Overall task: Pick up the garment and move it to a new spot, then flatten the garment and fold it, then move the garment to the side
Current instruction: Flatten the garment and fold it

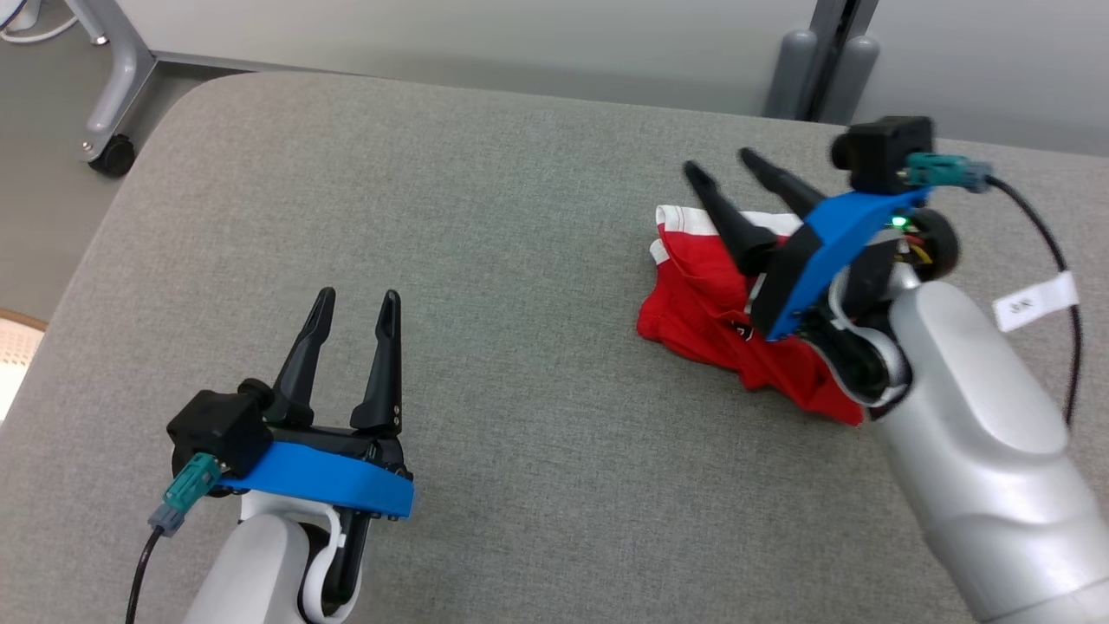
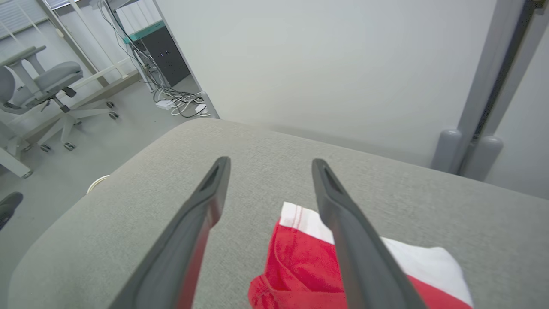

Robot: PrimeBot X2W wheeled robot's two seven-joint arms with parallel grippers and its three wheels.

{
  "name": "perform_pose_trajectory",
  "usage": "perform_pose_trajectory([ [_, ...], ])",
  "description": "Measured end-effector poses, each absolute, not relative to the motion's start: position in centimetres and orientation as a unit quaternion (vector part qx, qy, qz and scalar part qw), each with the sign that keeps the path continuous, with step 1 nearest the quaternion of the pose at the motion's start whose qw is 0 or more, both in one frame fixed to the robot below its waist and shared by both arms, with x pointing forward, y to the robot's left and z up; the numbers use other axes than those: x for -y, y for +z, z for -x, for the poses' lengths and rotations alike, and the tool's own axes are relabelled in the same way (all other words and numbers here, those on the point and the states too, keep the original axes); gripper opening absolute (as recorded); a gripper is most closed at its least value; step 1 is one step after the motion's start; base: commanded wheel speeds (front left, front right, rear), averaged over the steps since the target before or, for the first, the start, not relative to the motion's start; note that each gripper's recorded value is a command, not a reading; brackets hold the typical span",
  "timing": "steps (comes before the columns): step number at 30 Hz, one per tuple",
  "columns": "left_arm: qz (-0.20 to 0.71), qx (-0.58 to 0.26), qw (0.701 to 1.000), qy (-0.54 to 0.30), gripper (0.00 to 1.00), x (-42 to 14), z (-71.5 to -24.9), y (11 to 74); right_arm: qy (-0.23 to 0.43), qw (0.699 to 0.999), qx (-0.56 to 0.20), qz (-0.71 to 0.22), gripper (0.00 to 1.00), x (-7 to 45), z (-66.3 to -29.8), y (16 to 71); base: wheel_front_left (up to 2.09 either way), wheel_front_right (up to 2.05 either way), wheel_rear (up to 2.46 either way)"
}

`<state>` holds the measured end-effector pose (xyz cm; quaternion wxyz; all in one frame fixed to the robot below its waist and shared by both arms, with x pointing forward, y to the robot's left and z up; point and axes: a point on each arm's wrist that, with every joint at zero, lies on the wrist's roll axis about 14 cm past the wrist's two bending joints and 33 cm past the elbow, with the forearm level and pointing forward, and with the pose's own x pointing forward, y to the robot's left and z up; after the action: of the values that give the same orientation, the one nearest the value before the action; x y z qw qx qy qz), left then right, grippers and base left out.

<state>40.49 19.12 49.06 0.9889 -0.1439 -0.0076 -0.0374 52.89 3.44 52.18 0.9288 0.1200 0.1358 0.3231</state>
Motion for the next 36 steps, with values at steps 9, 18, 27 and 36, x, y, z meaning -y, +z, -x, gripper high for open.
perform_pose_trajectory([
  [9,0.138,0.011,0.989,-0.059,1.00,-18.1,-40.2,49.5,0.202,0.971,-0.129,0.000,1.00,9.5,-52.7,50.9,0.00,0.00,0.00],
  [18,0.135,0.010,0.988,-0.072,1.00,-17.4,-40.4,49.6,0.172,0.966,-0.186,0.053,0.00,12.4,-50.7,46.6,0.00,0.00,0.00],
  [27,0.137,0.001,0.989,-0.063,1.00,-18.0,-40.2,49.0,0.214,0.946,-0.231,0.078,0.00,8.7,-50.8,43.8,0.00,0.00,0.00],
  [36,0.136,0.001,0.990,-0.048,1.00,-19.0,-39.9,48.9,0.284,0.907,-0.294,0.104,0.00,3.7,-48.8,40.9,0.00,0.00,0.00],
])
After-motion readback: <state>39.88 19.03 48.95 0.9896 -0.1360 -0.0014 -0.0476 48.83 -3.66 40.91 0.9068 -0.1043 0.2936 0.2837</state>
